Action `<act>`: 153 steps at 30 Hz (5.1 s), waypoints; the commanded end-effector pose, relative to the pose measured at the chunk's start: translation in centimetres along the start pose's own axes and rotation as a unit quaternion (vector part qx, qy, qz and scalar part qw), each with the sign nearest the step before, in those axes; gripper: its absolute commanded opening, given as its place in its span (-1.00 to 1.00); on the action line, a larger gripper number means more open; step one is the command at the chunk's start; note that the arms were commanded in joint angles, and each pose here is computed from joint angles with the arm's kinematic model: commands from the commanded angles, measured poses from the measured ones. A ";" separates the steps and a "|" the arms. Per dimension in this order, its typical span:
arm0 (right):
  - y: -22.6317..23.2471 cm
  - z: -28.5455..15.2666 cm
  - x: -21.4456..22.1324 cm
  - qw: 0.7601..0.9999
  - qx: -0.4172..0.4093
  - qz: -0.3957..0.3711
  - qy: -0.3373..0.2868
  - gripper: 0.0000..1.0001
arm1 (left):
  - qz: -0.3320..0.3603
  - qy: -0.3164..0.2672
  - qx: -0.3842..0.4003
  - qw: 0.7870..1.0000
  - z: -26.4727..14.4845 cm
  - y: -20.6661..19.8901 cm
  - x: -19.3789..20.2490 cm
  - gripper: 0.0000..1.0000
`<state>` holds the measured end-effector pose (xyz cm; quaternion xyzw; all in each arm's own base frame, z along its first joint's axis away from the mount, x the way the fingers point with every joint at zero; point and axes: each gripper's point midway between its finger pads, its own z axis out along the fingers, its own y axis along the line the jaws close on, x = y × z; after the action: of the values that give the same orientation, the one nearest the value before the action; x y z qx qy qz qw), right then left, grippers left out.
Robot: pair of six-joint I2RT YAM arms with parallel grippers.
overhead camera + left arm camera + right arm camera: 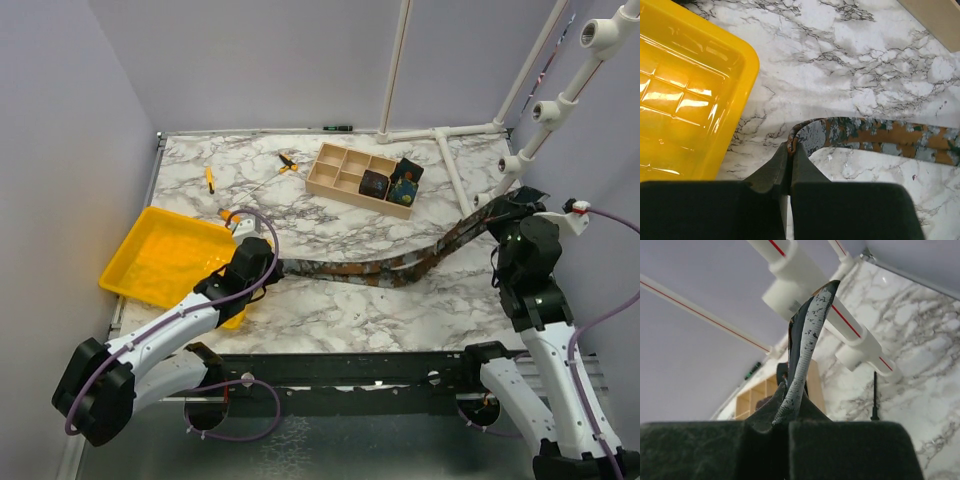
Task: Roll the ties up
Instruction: Flatten out the tie at the center of the board.
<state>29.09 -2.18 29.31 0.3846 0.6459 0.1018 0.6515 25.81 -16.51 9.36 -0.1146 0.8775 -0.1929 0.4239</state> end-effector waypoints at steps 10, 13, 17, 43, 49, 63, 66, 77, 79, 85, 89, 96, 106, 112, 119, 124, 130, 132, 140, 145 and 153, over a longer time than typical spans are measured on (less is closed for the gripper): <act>-12.0 -1.3 9.2 0.987 0.130 -0.062 0.073 -1.00 | -0.021 0.012 -0.014 1.000 0.4 1.7 2.0 -1.00; -13.9 -1.6 10.0 0.982 0.159 -0.064 0.075 -1.00 | -0.023 0.018 -0.011 1.000 0.4 1.7 2.4 -1.00; -15.8 -1.3 10.3 0.973 0.204 -0.070 0.083 -1.00 | -0.023 0.029 -0.007 0.999 0.6 1.6 3.0 -1.00; -15.2 4.6 -0.4 0.966 0.244 -0.074 0.030 0.99 | -0.029 0.070 0.027 0.997 0.5 -0.1 4.0 -1.00; -10.2 3.5 5.6 0.984 0.113 -0.052 0.129 0.64 | -0.032 0.080 0.034 0.996 0.0 -0.3 4.4 -1.00; -21.8 0.8 17.6 0.917 0.298 0.028 0.265 -0.12 | 0.031 0.226 0.125 0.966 -1.5 -3.5 8.6 -1.00; -23.5 0.7 17.6 0.906 0.329 0.030 0.264 -0.10 | 0.037 0.227 0.118 0.966 -1.3 -3.1 8.8 -1.00; -24.7 1.2 14.1 0.913 0.340 0.006 0.225 0.12 | 0.043 0.200 0.070 0.976 -1.1 -1.4 7.7 -0.49; -22.7 1.9 13.5 0.928 0.290 -0.005 0.233 0.26 | 0.045 0.190 0.063 0.979 -1.0 -1.3 7.2 -0.34; -13.7 2.3 14.8 0.962 0.090 0.004 0.259 0.56 | 0.041 0.163 0.050 0.985 -1.0 -1.2 5.8 0.09; -5.1 0.0 17.6 0.941 -0.077 -0.070 0.323 0.52 | 0.034 0.132 0.073 0.988 -2.1 -2.2 4.2 0.21; -1.4 -6.7 25.5 0.842 -0.160 -0.265 0.442 0.41 | 0.013 0.092 0.069 0.993 -3.4 -2.4 2.0 0.27; -5.1 -10.9 31.0 0.770 -0.118 -0.392 0.489 0.28 | -0.024 0.077 0.056 0.995 -3.8 -1.4 2.3 0.27; -6.3 -11.0 31.6 0.760 -0.094 -0.409 0.496 0.19 | -0.022 0.087 0.052 0.995 -3.6 -1.2 2.8 0.27; -7.6 -10.4 32.1 0.754 -0.050 -0.427 0.497 -0.33 | -0.015 0.093 0.051 0.994 -3.4 -1.2 2.9 0.27; -6.1 -10.3 31.0 0.771 -0.061 -0.412 0.481 -0.97 | -0.013 0.090 0.053 0.994 -3.5 -1.2 2.8 0.27; -2.6 -10.2 29.2 0.784 -0.090 -0.396 0.470 -1.00 | -0.013 0.089 0.052 0.995 -3.5 -1.3 2.7 0.27; -1.9 -10.0 28.9 0.787 -0.093 -0.396 0.465 -0.99 | -0.012 0.088 0.053 0.995 -3.5 -1.4 2.6 0.27; -2.1 -8.9 30.3 0.774 -0.092 -0.427 0.460 -1.00 | -0.013 0.087 0.055 0.995 -3.5 -1.4 2.6 0.27; -3.1 -8.6 31.6 0.763 -0.084 -0.439 0.467 -0.99 | -0.015 0.085 0.057 0.995 -3.7 -1.4 2.6 0.27; -3.7 -7.8 30.9 0.774 -0.055 -0.444 0.449 -0.06 | -0.008 0.089 0.064 0.994 -4.1 -1.8 2.3 0.29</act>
<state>24.36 18.48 3.73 -0.0832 0.9618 0.0221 0.2600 21.44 -18.23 10.47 -0.0857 0.8946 -0.2672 0.3477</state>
